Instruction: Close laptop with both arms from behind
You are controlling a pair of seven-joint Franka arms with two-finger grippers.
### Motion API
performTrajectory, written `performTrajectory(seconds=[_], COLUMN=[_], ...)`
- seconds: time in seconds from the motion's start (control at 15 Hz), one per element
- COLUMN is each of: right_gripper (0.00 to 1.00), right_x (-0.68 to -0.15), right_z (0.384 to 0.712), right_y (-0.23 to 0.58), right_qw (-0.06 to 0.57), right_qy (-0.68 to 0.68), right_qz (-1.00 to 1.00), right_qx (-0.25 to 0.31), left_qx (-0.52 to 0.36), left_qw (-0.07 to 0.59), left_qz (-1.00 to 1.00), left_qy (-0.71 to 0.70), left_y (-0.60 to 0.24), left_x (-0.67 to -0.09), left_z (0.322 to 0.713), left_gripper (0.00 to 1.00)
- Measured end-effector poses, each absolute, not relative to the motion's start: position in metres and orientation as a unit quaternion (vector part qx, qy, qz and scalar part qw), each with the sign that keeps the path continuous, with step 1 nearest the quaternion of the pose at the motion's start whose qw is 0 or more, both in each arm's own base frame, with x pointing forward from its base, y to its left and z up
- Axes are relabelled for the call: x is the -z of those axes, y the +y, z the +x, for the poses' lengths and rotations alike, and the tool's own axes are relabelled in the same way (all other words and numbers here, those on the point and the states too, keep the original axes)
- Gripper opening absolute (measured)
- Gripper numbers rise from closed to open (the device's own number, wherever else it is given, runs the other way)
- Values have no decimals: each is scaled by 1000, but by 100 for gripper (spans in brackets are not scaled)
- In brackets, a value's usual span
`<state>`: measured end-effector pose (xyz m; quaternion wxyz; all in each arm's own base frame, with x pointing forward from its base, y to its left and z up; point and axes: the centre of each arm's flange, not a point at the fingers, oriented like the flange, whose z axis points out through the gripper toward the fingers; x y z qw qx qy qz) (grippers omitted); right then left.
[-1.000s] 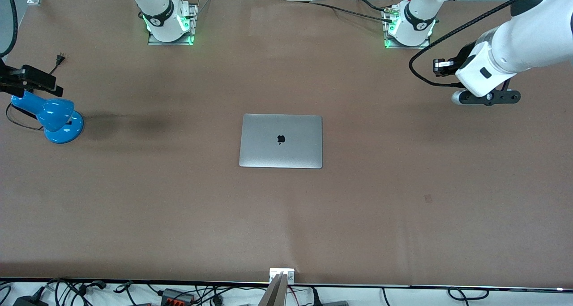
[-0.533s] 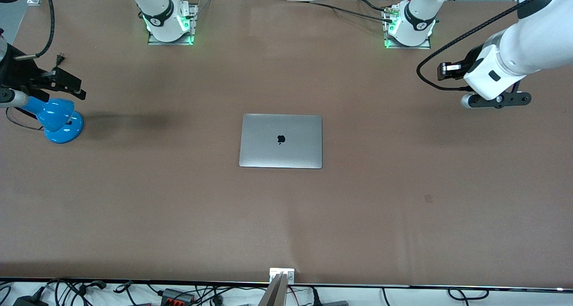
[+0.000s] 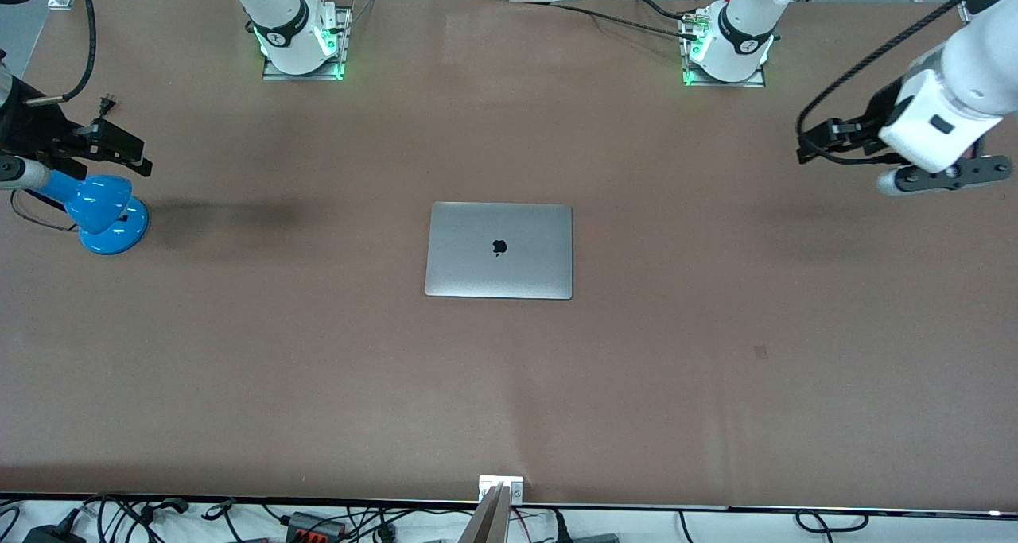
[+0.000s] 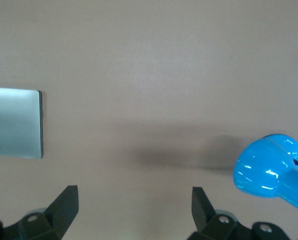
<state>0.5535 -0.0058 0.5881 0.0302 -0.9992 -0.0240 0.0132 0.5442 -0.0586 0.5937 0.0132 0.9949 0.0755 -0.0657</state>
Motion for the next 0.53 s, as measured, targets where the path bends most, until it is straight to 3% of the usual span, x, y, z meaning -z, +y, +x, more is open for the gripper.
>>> performTrajectory(seconds=[0.53], right_gripper=[100], right_x=[-588], right_z=[553], right_y=[-5], right_qw=[30], right_qy=[-25], right_qz=[-999], right_qx=[-16], left_qx=[74], left_qw=[6], left_qz=[996], left_qy=[46], left_y=[-49], left_x=[-604], left_z=[514], left_gripper=[100])
